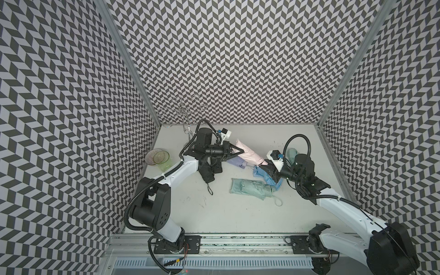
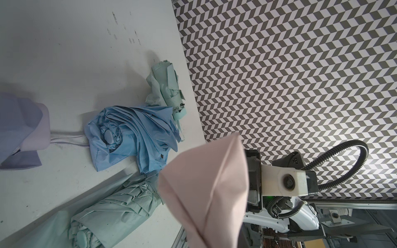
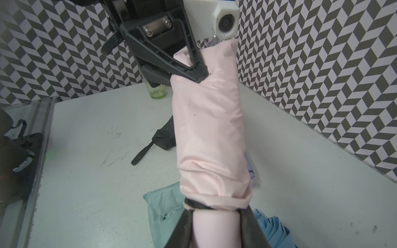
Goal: Take umbrellas out of sleeves
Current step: Take out the umbrella from the umbrella sleeve.
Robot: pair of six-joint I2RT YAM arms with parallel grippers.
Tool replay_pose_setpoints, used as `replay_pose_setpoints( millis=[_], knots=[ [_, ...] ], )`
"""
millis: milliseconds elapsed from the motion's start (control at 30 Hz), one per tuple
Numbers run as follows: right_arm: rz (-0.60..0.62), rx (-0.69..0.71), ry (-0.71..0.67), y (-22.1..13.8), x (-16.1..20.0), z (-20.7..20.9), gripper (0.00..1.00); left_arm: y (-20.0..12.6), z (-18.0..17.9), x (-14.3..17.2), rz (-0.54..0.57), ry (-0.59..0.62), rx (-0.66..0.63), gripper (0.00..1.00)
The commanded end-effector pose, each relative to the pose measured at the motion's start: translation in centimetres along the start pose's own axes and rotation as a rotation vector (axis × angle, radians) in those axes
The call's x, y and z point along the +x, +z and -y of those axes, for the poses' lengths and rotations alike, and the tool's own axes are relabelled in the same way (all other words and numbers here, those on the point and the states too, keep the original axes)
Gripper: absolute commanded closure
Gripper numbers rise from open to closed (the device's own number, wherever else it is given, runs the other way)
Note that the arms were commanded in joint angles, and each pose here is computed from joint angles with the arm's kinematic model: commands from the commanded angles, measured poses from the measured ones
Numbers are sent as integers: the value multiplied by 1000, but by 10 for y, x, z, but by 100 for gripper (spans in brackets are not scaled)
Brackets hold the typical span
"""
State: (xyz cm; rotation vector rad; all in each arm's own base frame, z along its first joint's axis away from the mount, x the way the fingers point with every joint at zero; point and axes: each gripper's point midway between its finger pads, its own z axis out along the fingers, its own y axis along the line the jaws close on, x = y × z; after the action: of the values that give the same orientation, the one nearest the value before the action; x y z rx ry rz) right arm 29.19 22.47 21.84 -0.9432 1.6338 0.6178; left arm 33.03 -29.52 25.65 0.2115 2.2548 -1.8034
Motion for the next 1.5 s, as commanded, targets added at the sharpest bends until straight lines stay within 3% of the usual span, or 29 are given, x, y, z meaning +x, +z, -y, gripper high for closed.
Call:
replay_pose_setpoints(
  millis=[0, 167, 300, 467, 667, 900, 1333, 1467],
  knots=[
    [70, -14, -60, 1, -27, 0, 86, 2, 20, 2, -28, 76, 63, 100],
    [69, -53, -40, -3, -28, -9, 96, 2, 19, 1, -34, 76, 65, 97],
    [75, -86, 97, -9, -41, -10, 97, 1, 21, -1, -36, 128, 40, 29],
    [50, -237, 321, -10, -51, -17, 97, -10, 15, -9, 3, 263, -101, 1],
    [2, -398, 588, -16, -64, -21, 98, -34, -4, -10, 70, 392, -312, 0],
    [-54, -505, 814, -29, -55, -16, 100, -59, -1, -8, 141, 410, -297, 0],
    [-68, -541, 852, -33, -47, -21, 100, -59, 16, 1, 96, 397, -130, 1],
    [-78, -551, 857, -30, -46, -22, 100, -57, 16, 3, 76, 399, -111, 14]
  ],
)
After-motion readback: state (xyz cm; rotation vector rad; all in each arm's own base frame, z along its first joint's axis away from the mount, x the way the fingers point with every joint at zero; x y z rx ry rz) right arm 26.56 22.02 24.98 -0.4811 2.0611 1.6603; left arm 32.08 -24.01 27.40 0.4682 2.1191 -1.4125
